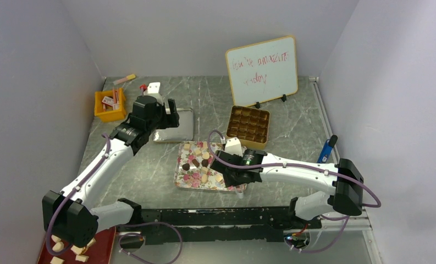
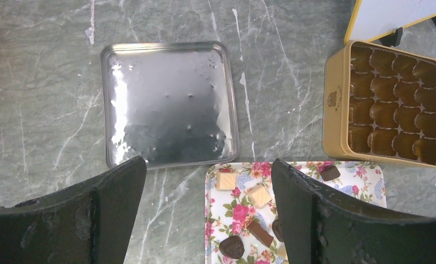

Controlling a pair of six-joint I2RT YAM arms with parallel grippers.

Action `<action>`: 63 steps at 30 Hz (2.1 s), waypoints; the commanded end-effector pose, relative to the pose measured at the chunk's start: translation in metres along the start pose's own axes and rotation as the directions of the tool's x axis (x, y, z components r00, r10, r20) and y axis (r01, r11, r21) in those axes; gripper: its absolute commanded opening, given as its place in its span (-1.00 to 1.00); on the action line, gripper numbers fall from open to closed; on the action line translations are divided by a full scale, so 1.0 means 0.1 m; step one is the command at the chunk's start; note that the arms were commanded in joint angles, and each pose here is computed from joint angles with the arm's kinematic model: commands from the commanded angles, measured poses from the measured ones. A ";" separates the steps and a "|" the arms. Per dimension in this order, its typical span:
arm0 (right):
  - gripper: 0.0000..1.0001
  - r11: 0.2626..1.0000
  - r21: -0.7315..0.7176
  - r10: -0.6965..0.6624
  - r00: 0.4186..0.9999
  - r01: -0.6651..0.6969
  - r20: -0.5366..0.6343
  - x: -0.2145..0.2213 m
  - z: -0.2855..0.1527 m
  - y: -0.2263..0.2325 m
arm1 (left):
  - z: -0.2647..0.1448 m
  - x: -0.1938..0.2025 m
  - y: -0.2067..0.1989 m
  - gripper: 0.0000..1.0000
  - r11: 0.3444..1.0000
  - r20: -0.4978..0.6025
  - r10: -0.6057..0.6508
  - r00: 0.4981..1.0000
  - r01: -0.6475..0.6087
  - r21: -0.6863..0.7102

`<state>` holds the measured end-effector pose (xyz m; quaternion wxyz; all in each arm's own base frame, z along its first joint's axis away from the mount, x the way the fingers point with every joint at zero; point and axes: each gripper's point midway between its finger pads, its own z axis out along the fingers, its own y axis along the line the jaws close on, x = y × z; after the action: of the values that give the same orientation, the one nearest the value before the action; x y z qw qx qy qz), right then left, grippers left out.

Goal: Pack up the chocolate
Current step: Pick up the fake chocolate from the plate, then place the fake chocolate in the packing box.

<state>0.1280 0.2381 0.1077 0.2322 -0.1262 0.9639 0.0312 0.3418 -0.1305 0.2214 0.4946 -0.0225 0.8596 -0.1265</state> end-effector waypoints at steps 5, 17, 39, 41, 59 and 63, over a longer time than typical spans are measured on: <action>-0.09 0.999 -0.038 0.033 0.991 -0.029 0.132 -0.31 -0.25 0.00 | 0.03 -0.19 -0.12 0.76 0.999 0.046 -0.010 0.999 0.008 0.043; -0.08 1.000 -0.018 0.001 0.996 0.001 0.094 -0.20 -0.20 -0.05 | 0.09 -0.18 -0.15 0.74 0.998 0.040 -0.027 0.999 0.024 0.053; -0.07 0.999 -0.027 -0.021 0.999 0.022 0.050 -0.03 0.04 -0.03 | 0.10 -0.14 -0.13 0.72 0.998 0.032 -0.033 0.999 0.032 0.046; -0.07 0.999 -0.031 -0.025 0.998 0.026 0.050 -0.03 0.06 -0.02 | 0.09 -0.14 -0.14 0.72 0.998 0.032 -0.035 0.999 0.033 0.047; -0.26 0.999 -0.015 -0.041 0.999 0.041 0.025 0.03 0.20 -0.07 | 0.10 -0.11 -0.13 0.72 0.999 0.027 -0.033 0.999 0.032 0.044; -0.43 0.999 -0.013 -0.042 0.999 0.042 0.013 0.06 0.21 -0.07 | 0.10 -0.11 -0.13 0.72 0.999 0.029 -0.032 0.999 0.030 0.045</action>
<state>0.1329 0.2281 0.0854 0.2378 -0.1481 0.9596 0.0249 0.3492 -0.1389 0.2117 0.4839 -0.0244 0.8638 -0.1382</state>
